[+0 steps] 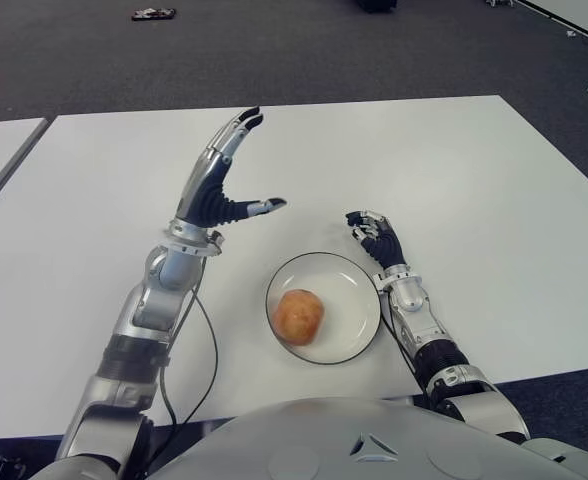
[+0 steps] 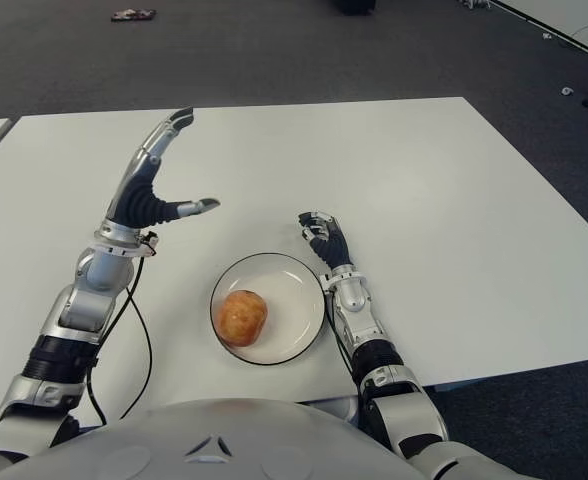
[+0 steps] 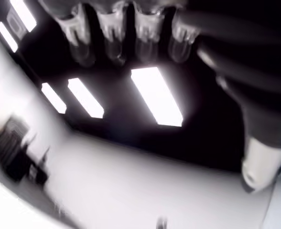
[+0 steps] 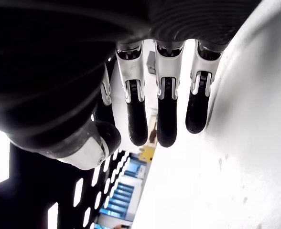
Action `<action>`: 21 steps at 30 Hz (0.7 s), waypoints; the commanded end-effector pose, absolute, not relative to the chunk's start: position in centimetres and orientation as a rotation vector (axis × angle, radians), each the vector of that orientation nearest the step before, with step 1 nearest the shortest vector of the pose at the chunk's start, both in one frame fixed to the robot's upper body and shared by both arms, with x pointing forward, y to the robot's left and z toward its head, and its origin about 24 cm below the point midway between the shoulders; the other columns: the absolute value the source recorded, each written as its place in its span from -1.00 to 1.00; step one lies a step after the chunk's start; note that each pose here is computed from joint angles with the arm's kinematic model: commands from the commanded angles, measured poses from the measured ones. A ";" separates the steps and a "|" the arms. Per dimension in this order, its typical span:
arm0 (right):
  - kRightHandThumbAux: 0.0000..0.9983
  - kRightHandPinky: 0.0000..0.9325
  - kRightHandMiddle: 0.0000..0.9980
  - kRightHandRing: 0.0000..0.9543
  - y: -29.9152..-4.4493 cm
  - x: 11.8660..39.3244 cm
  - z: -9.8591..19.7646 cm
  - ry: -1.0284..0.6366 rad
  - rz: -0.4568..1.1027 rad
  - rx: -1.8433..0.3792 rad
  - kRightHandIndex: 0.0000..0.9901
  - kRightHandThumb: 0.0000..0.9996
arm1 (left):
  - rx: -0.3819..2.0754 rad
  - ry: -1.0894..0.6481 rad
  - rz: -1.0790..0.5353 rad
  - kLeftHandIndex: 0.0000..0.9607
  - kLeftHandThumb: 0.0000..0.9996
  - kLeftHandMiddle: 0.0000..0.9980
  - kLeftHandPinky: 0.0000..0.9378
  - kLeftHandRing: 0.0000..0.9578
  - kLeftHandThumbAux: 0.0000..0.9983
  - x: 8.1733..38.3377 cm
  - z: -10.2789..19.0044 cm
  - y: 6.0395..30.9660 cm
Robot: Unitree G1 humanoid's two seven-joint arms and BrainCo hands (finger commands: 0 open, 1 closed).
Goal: Put the apples into the plate.
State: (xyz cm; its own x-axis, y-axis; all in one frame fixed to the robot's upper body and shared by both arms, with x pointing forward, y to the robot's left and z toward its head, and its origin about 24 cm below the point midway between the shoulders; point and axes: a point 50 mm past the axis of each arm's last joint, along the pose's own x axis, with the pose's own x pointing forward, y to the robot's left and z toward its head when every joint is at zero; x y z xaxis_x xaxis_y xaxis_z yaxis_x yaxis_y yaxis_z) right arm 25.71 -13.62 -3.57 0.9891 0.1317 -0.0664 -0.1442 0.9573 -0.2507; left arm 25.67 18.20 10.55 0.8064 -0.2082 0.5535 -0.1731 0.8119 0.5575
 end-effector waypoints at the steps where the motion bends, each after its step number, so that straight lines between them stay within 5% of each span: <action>1: 0.44 -0.31 -0.32 -0.32 -13.8 22.6 -7.1 0.245 0.144 -0.257 -0.17 0.42 | 0.583 -0.616 0.178 -1.00 -1.00 -1.00 -1.00 -1.00 -0.31 26.5 10.1 21.2; 14: 0.44 -0.30 -0.31 -0.32 -13.8 22.4 -7.0 0.245 0.152 -0.272 -0.17 0.42 | 0.374 -0.496 0.523 -1.00 -1.00 -1.00 -1.00 -1.00 -0.16 25.9 10.3 21.7; 21: 0.44 -0.29 -0.30 -0.32 -13.7 22.4 -7.0 0.248 0.157 -0.267 -0.17 0.42 | 0.346 -0.354 0.583 -1.00 -1.00 -1.00 -1.00 -1.00 -0.16 25.1 7.0 22.8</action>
State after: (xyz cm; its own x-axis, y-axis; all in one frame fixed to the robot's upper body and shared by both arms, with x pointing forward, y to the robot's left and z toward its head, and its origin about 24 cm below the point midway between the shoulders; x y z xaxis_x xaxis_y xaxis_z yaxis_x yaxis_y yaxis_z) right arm 25.37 -13.39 -3.53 0.9879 0.1391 -0.0683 -0.1521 0.9550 -0.2545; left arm 25.61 21.80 9.50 0.7616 0.4045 0.5062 -0.5613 0.8023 0.2034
